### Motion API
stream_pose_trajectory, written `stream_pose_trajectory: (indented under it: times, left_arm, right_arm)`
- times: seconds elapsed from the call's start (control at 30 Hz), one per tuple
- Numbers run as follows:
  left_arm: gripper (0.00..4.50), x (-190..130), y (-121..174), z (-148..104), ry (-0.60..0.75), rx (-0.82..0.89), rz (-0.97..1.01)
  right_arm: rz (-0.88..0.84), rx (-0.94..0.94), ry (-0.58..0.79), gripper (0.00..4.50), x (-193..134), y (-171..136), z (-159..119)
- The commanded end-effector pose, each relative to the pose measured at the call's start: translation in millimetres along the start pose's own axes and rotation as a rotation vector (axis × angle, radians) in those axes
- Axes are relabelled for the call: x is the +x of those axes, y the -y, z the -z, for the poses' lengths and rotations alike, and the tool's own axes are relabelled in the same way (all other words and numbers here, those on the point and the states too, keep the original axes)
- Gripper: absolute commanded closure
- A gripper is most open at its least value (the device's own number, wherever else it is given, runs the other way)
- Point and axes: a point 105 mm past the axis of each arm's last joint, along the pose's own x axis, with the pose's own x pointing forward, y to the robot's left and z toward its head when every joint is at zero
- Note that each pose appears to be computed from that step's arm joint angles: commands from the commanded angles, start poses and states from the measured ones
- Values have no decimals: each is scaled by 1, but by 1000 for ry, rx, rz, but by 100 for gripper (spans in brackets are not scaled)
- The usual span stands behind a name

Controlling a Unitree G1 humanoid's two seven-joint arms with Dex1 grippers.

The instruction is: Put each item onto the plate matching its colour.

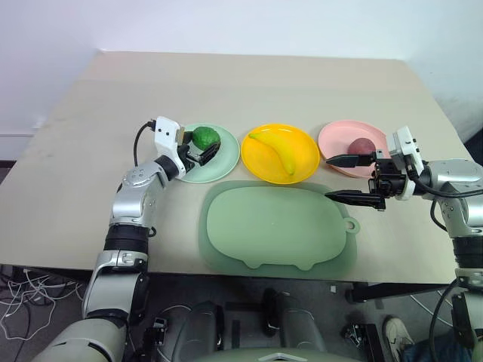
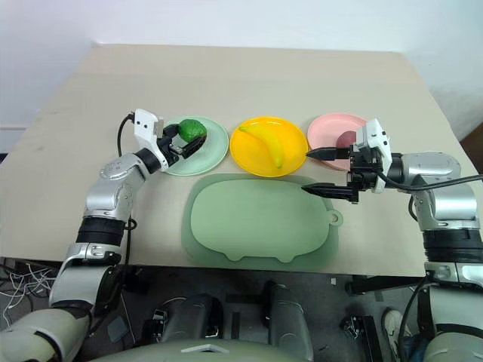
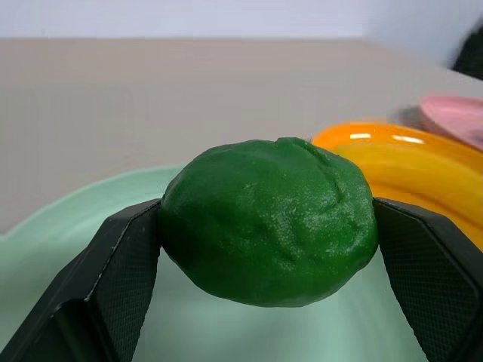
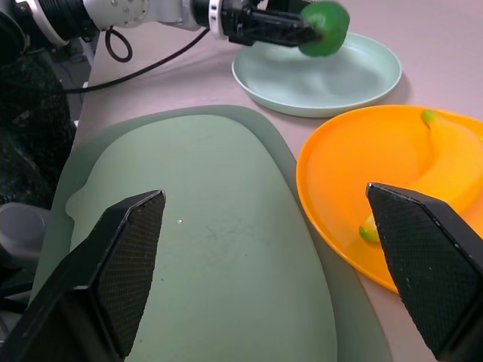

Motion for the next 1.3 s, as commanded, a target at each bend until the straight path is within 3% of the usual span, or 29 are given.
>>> stream_pose_trajectory:
  times: [0.03, 0.3, 0.37, 0.5, 0.67, 0.7, 0.77, 0.83, 0.9, 1.03, 1.1, 1.3]
  left_arm:
    - [7, 3, 0, -14, 34, 76, 4]
    - [7, 5, -4, -15, 40, 97, -47]
    - [7, 6, -6, -29, 91, 175, -80]
    - [7, 0, 8, -50, 231, 109, 8]
    - [7, 3, -6, -2, 41, 175, -95]
    - [7, 2, -3, 24, -68, 176, -67]
    - [7, -1, 7, 50, -168, 150, -11]
    - [7, -9, 2, 87, -339, 332, -50]
    - [7, -5, 3, 72, -255, 209, -55]
    - [7, 5, -5, 6, 5, 146, -82]
    - [7, 4, -18, -9, 46, 196, -142]
    - [7, -1, -20, -42, 172, 178, -129]
  right_arm:
    - [7, -39, 23, 0, -1, 0, -9]
    - [8, -40, 21, 0, -2, 1, -10]
    - [3, -44, 18, 0, -2, 0, -10]
    - [11, -38, 18, 0, -3, 0, -8]
    - [3, -37, 21, 0, -3, -2, -9]
    - [6, -40, 20, 0, -3, -1, -9]
    - [10, -45, 15, 0, -3, 0, -10]
    - [14, -51, 17, 0, -4, 0, -12]
    - [13, -50, 22, 0, -4, 0, -13]
    - [12, -46, 20, 0, -5, -2, -11]
    - [15, -43, 17, 0, -4, -1, -9]
    - [20, -50, 17, 0, -5, 0, -11]
